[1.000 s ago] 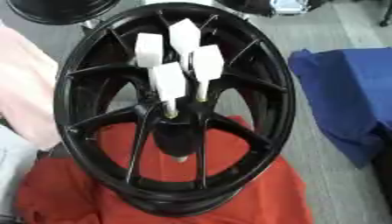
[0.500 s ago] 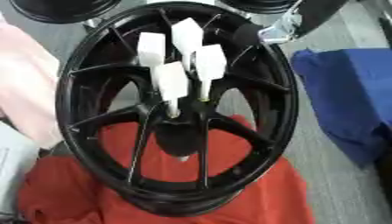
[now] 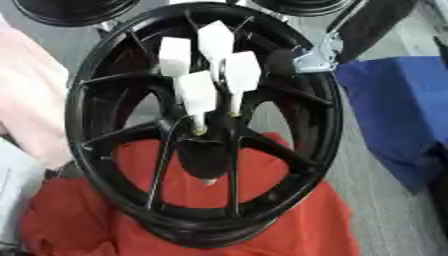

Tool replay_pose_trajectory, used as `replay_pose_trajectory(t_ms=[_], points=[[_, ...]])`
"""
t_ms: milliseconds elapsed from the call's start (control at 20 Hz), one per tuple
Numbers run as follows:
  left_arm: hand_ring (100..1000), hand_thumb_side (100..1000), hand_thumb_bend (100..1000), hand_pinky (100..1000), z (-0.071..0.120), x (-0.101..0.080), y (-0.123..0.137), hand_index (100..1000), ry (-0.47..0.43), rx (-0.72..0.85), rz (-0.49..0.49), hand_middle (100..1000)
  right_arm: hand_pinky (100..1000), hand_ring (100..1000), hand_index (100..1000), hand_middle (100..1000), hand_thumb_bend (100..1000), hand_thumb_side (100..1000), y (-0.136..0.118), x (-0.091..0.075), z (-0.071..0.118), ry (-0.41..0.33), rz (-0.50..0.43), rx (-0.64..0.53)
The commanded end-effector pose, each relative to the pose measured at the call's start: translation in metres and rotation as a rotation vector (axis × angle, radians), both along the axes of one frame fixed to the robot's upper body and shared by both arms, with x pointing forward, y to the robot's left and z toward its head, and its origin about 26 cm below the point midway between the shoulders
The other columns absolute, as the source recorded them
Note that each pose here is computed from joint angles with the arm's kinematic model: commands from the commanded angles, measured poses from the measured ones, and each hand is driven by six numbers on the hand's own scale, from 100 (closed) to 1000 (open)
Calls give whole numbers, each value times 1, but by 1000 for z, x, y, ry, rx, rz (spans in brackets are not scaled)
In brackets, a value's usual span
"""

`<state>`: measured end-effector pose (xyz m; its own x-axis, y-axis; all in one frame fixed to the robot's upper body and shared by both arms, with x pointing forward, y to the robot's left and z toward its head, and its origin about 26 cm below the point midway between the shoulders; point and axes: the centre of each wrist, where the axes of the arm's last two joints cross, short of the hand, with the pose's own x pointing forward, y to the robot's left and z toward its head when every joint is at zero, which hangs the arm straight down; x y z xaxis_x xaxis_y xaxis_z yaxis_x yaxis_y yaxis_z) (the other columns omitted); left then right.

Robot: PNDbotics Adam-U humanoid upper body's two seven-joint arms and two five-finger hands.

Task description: Pull the pin out of the wheel hub.

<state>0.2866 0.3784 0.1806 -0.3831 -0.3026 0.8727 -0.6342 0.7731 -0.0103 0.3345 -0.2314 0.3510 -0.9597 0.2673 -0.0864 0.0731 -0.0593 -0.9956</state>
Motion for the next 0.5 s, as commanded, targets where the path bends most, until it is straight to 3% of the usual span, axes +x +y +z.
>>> replay_pose_trajectory(t_ms=[50,350,400,500], points=[[796,685,364,641,11,-2,6,761,-20,38,16,676,821,812,839,792,366,432,3,-4,7,-74,26,-115],[795,686,364,641,11,-2,6,761,-20,36,16,676,812,805,836,780,359,448,9,2,-2,-86,-16,-140],[795,682,360,641,11,-2,6,761,-20,36,16,676,810,804,835,778,383,402,9,3,-4,-84,-23,-145],[795,686,364,641,12,-1,6,761,-21,36,15,677,806,799,831,772,365,453,10,6,-7,-87,-40,-160]])
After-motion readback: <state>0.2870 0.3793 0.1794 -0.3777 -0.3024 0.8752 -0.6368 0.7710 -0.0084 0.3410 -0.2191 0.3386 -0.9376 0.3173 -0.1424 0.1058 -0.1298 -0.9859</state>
